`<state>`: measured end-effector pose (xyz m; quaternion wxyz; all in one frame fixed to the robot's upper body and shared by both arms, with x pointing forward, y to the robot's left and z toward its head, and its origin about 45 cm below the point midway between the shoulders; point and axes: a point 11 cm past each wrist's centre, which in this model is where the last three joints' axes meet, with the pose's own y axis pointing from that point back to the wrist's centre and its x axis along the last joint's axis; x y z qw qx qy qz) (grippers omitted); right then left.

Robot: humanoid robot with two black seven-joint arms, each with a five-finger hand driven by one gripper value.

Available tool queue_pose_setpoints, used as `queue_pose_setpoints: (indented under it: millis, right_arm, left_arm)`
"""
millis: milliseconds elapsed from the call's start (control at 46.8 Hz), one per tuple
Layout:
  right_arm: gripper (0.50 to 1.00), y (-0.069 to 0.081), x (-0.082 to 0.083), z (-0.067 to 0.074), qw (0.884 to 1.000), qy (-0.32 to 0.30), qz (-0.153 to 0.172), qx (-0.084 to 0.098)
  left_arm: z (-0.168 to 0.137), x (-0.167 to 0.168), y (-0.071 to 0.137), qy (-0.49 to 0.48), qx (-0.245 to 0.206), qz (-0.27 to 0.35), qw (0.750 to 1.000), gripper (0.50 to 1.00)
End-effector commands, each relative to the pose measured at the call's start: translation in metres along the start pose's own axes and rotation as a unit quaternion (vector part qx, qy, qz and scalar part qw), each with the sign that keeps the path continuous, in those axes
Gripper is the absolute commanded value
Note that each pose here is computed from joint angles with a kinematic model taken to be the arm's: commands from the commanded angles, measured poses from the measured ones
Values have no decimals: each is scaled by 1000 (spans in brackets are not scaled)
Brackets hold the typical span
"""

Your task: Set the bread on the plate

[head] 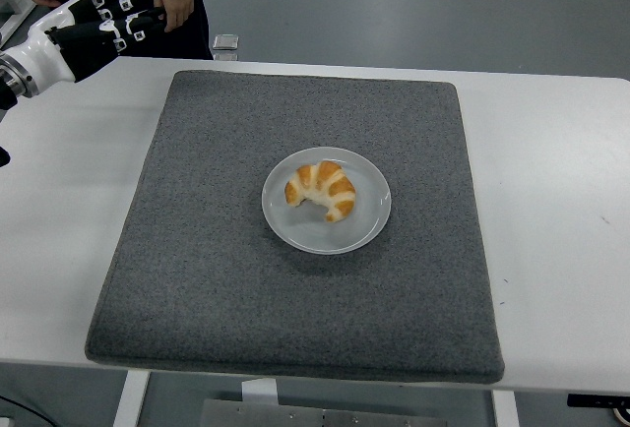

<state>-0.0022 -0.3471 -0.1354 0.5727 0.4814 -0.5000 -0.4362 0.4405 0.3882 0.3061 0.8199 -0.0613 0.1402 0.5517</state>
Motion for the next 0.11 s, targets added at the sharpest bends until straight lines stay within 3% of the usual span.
queue_pose_setpoints:
  millis: [0,85]
  right_arm:
    - [930,0,0,0,1000,0,1,0]
    - [930,0,0,0,1000,0,1,0]
  left_arm:
    - [1,2,1,8,-4,5,1000,1000]
    - [2,4,1,16,-8,8,1000,1000]
